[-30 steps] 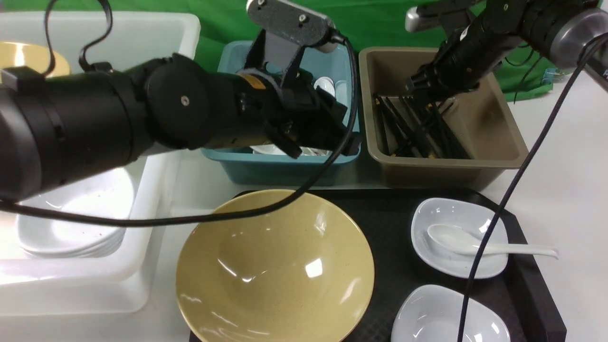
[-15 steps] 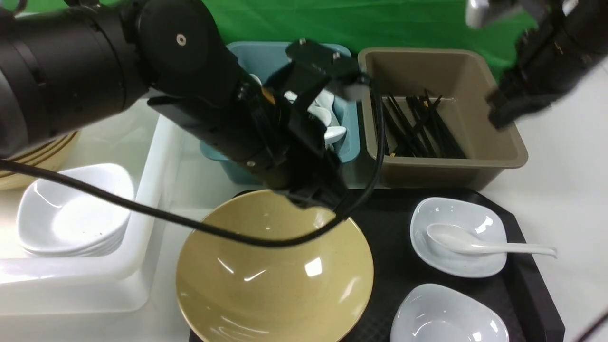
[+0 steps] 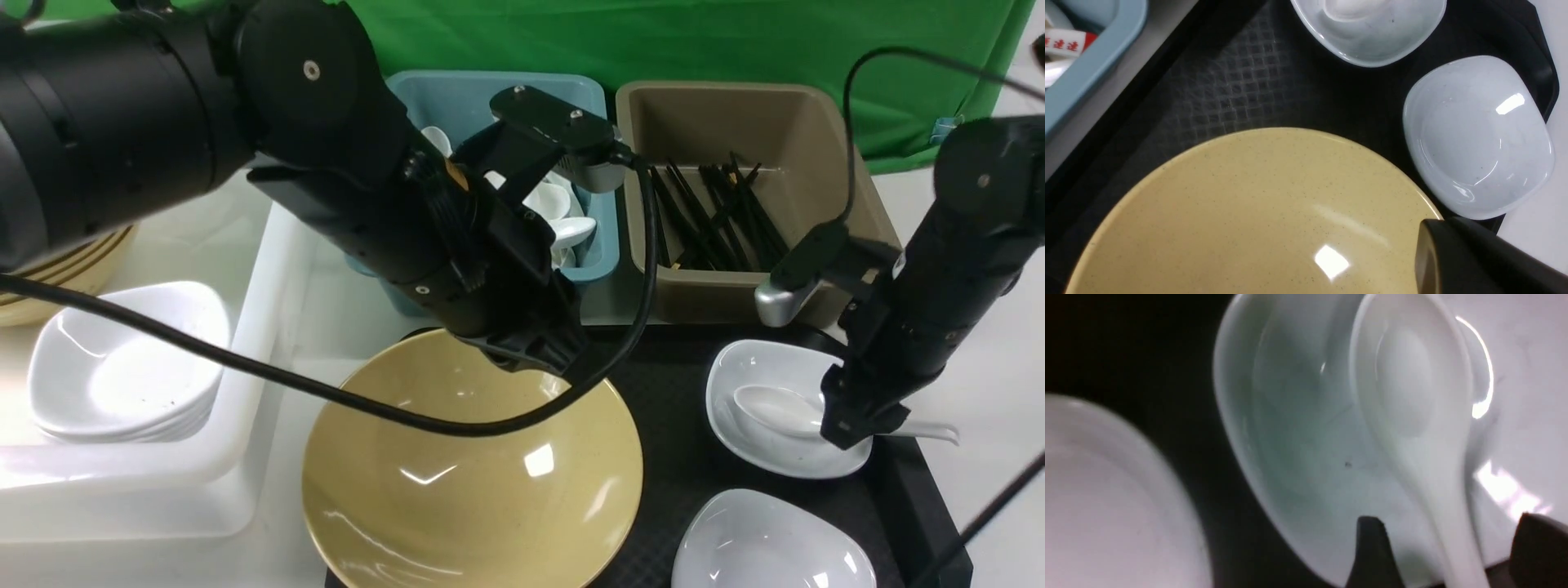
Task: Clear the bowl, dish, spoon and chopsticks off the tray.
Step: Use the right arm to grab the soup spoon in the middle
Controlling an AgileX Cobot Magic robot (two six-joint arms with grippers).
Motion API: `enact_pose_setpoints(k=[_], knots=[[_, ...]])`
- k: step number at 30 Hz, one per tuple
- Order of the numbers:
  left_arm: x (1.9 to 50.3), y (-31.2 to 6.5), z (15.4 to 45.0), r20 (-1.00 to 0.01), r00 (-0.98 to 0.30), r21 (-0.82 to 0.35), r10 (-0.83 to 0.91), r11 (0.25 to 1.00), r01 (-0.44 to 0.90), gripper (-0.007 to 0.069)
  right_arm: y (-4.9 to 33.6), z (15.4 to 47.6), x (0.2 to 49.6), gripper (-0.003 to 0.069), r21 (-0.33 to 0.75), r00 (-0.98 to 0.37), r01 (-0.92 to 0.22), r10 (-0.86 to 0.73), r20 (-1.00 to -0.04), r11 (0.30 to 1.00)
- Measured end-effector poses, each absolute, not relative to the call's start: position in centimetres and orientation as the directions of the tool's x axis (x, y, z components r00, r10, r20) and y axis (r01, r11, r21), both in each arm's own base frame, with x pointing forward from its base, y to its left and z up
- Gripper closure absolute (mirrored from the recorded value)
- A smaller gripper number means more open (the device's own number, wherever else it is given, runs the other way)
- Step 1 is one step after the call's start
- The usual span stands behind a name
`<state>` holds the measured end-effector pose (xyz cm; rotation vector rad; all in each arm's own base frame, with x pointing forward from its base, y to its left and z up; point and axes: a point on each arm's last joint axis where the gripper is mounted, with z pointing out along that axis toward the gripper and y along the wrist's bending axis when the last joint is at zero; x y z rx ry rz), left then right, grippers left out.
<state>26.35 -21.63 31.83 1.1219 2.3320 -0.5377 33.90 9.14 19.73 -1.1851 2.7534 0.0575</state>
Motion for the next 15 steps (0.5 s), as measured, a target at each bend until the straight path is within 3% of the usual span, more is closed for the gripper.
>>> enact_pose_setpoints(k=[7, 10, 12, 13, 15], knots=[[26.6, -21.6, 31.9, -0.603, -0.527, -0.113, 0.598, 0.591, 0.799, 0.0631, 9.4, 18.0, 34.6, 0.0233, -0.015, -0.671, -0.733, -0.727, -0.141, 0.680], [26.7, -21.6, 32.0, -0.609, -0.523, -0.105, 0.596, 0.593, 0.798, 0.0631, 9.6, 17.4, 34.7, 0.0270, -0.008, -0.661, -0.744, -0.738, -0.136, 0.668], [26.7, -21.6, 32.0, -0.612, -0.522, -0.103, 0.594, 0.594, 0.798, 0.0631, 9.5, 17.4, 34.7, 0.0412, -0.007, -0.656, -0.749, -0.743, -0.131, 0.663], [26.7, -21.7, 32.0, -0.613, -0.521, -0.103, 0.594, 0.594, 0.798, 0.0631, 9.5, 17.4, 34.6, 0.0443, -0.005, -0.655, -0.751, -0.745, -0.125, 0.661], [26.8, -21.7, 32.0, -0.616, -0.524, -0.104, 0.588, 0.599, 0.794, 0.0631, 9.5, 17.6, 34.6, 0.0438, 0.009, -0.656, -0.752, -0.747, -0.107, 0.659]])
